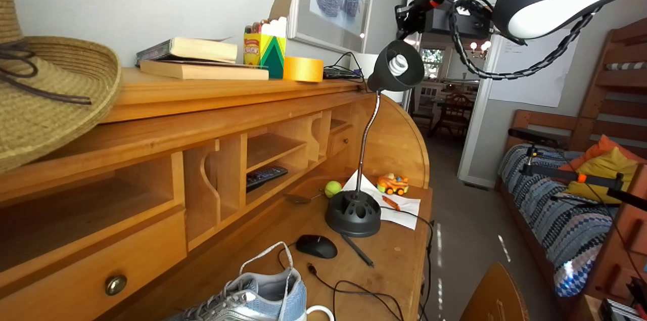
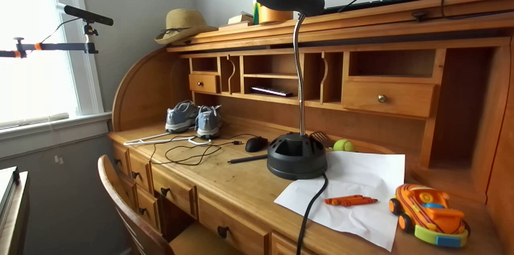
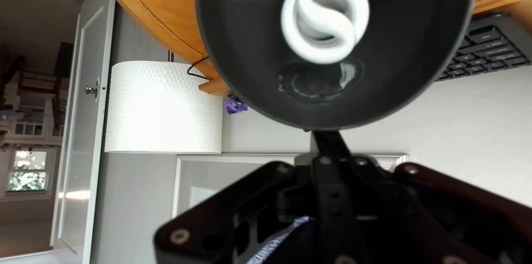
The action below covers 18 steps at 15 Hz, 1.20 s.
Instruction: Push the lamp downwards.
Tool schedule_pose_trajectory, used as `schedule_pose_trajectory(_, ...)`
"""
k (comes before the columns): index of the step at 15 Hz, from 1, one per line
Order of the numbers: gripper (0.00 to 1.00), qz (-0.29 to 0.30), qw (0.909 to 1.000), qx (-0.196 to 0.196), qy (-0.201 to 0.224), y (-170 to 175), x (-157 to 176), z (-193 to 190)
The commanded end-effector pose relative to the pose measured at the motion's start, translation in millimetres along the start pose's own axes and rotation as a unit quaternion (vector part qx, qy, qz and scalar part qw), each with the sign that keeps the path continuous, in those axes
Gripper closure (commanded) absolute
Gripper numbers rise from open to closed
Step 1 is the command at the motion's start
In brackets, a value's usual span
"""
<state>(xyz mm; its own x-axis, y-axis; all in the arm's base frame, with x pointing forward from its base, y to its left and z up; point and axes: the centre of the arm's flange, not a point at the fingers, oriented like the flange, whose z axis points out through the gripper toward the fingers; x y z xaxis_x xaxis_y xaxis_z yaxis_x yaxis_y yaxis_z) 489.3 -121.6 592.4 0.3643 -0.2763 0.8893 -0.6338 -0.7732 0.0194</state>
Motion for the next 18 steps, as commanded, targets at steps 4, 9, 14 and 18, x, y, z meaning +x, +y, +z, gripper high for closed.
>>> schedule_pose_trajectory(4, 1.0, -0.038, 0.9984, 0.015, -0.04, 10.7, -7.7, -8.3)
schedule_pose_trajectory(9, 1.0, -0.067, 0.9958, 0.023, -0.059, 13.3, -16.7, -17.5)
schedule_pose_trajectory(14, 1.0, -0.105, 0.9908, 0.01, -0.086, 12.1, -28.0, -24.0)
schedule_pose_trajectory(18, 1.0, -0.123, 0.9871, 0.0, -0.103, 11.7, -38.2, -28.2)
